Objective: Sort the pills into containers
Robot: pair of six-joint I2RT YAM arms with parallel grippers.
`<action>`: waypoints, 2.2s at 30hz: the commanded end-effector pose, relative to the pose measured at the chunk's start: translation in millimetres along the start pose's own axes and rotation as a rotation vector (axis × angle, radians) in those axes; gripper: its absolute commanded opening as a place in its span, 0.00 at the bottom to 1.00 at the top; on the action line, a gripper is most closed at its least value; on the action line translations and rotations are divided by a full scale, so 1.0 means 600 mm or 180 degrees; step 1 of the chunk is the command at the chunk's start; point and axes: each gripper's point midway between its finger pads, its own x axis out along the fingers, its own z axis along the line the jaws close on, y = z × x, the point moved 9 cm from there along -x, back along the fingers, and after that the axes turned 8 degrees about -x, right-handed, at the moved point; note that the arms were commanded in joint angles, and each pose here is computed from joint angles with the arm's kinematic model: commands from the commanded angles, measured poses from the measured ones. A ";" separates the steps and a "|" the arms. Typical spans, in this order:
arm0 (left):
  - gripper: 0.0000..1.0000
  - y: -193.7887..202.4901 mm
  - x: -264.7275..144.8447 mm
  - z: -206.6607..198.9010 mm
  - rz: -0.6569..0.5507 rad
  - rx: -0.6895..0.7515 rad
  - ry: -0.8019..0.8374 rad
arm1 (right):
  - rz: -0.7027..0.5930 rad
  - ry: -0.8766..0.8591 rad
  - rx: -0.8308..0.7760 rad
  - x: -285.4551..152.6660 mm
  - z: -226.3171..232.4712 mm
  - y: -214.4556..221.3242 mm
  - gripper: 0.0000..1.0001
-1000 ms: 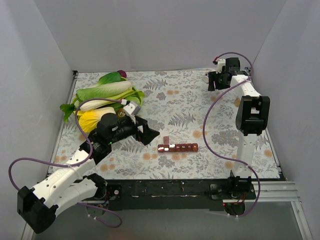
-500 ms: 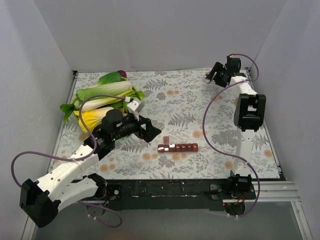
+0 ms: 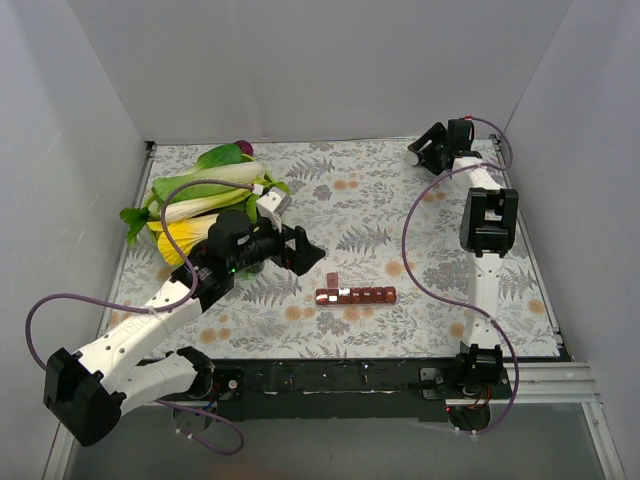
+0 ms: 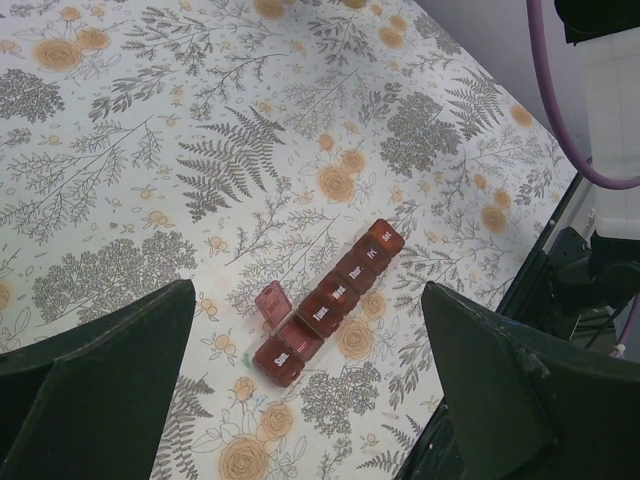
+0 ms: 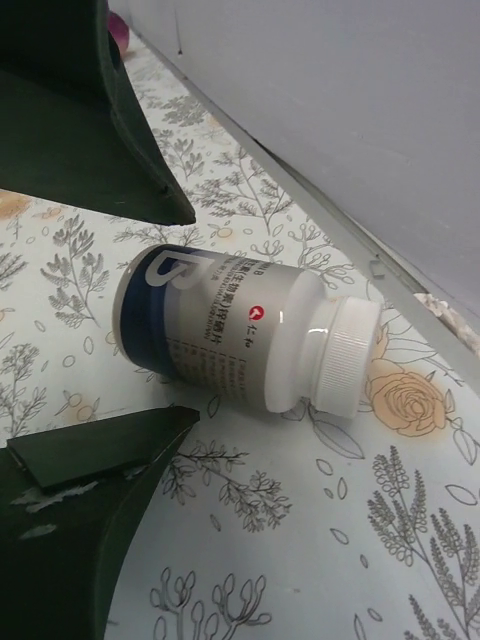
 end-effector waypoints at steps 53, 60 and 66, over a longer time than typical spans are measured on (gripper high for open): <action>0.98 0.007 0.154 -0.009 0.0225 -0.2029 0.0620 | 0.0877 -0.3582 -0.3657 -0.549 0.004 0.248 0.20; 0.95 0.018 0.196 -0.010 0.0442 -0.2322 0.1043 | 0.1031 -0.3874 -0.3840 -0.571 0.028 0.287 0.20; 0.86 0.037 0.205 -0.024 0.0720 -0.2315 0.1086 | 0.1000 -0.3908 -0.3939 -0.571 0.046 0.295 0.21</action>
